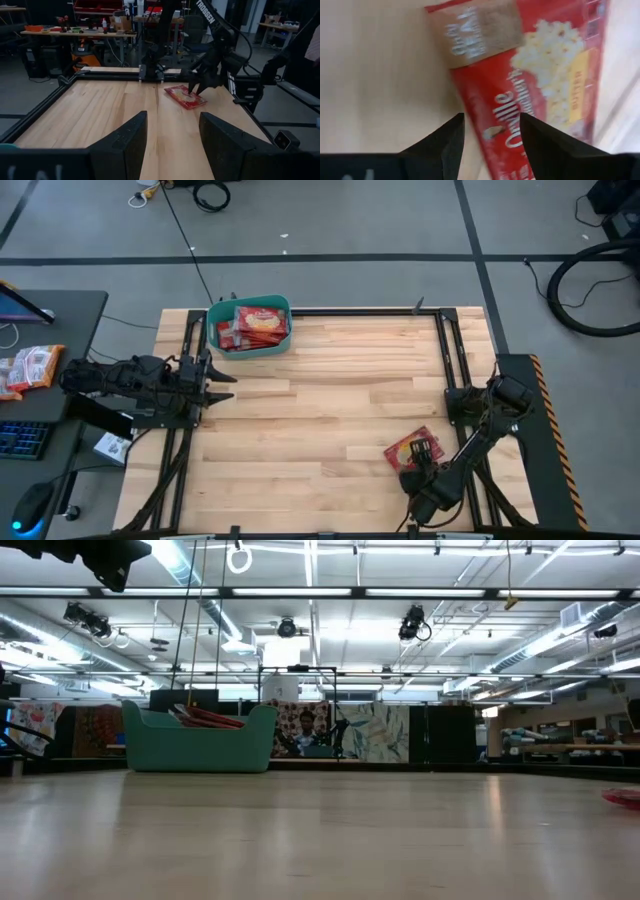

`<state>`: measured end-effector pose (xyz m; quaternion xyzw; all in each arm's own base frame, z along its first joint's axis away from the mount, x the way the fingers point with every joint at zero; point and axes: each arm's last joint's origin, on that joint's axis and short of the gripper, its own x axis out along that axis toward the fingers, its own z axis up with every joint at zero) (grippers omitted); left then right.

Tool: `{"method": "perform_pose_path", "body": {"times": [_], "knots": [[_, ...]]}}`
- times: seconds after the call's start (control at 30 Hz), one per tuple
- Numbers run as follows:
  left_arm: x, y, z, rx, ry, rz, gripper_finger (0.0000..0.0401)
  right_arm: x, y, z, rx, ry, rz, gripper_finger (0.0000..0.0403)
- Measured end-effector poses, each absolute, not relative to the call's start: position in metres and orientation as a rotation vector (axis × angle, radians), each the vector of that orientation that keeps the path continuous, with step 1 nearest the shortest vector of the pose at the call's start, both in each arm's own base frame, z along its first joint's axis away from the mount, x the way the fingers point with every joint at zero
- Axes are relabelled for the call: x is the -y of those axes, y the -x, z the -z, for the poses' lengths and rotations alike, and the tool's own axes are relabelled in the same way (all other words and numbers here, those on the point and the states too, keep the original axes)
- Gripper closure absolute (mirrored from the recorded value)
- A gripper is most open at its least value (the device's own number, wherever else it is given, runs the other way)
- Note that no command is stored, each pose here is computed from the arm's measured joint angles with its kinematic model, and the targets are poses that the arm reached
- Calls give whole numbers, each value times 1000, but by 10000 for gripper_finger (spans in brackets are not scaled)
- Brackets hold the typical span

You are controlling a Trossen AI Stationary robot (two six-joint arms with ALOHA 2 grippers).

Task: Sort popcorn bags into baskets
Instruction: Put the popcorn sachet into the bin

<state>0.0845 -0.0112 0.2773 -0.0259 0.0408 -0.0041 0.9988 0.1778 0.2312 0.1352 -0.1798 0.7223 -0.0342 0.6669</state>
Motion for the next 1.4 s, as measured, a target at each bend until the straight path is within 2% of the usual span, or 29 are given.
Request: {"method": "perform_pose_path", "body": {"times": [0.17, 0.47, 0.53, 0.73, 0.93, 1.4], "knots": [[11, -84, -277, -81, 52, 8, 218, -226, -176, -129, -1622, 423, 98, 241], [11, -84, -277, -81, 51, 8, 218, -227, -177, -125, -1590, 398, 69, 372], [11, -84, -277, -81, 51, 8, 218, -229, -179, -128, -1567, 397, 70, 389], [13, -95, -274, -136, 39, 7, 218, -229, -202, -146, -1449, 388, 105, 388], [16, -108, -270, -179, 12, 7, 218, -217, -245, -165, -1328, 394, 97, 390], [16, -108, -280, -135, 14, 9, 218, -144, -345, -198, -1008, 475, 151, 389]]}}
